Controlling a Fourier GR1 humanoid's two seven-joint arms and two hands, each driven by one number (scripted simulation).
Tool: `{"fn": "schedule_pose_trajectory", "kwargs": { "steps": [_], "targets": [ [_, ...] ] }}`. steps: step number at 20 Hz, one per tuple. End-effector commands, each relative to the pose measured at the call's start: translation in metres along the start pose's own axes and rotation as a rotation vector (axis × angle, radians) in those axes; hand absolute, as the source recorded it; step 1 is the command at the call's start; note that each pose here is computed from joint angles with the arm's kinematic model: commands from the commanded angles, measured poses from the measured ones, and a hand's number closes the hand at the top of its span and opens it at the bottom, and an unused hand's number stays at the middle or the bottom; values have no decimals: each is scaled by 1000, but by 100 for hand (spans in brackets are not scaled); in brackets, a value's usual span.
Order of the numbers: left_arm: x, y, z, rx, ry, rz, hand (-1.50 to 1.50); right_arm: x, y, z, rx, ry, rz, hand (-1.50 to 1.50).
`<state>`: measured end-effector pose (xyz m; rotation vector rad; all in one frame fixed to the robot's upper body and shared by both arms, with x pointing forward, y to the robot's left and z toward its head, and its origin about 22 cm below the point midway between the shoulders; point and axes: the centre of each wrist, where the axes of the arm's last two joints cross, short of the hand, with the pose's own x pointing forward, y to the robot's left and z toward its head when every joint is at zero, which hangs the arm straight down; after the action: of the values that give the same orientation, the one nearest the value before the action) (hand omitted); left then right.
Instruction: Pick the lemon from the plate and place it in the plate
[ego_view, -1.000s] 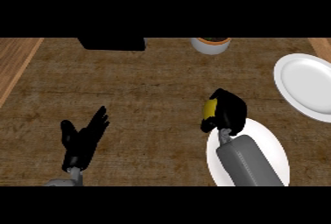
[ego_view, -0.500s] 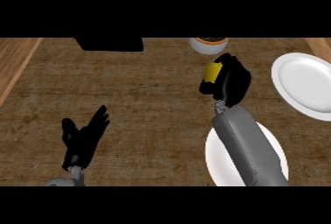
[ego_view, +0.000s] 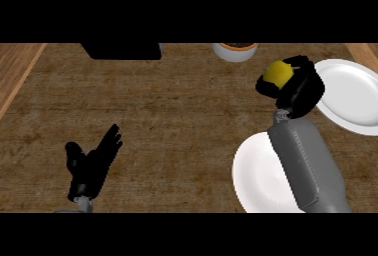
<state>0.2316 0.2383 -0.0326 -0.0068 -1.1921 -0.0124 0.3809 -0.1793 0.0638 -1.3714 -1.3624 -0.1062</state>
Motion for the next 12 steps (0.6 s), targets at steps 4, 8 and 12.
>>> {"fn": "schedule_pose_trajectory", "kwargs": {
  "steps": [4,8,12],
  "targets": [
    [-8,-18,-4,9,-4,9,0,-77,-18,-52,-183,26,-20,150],
    [-6,14,-3,11,-10,-14,0,-112,-23,-81,-281,76,50,150],
    [1,-3,-11,-11,-15,2,0,-136,-44,-115,-326,88,57,150]
  ]
}}
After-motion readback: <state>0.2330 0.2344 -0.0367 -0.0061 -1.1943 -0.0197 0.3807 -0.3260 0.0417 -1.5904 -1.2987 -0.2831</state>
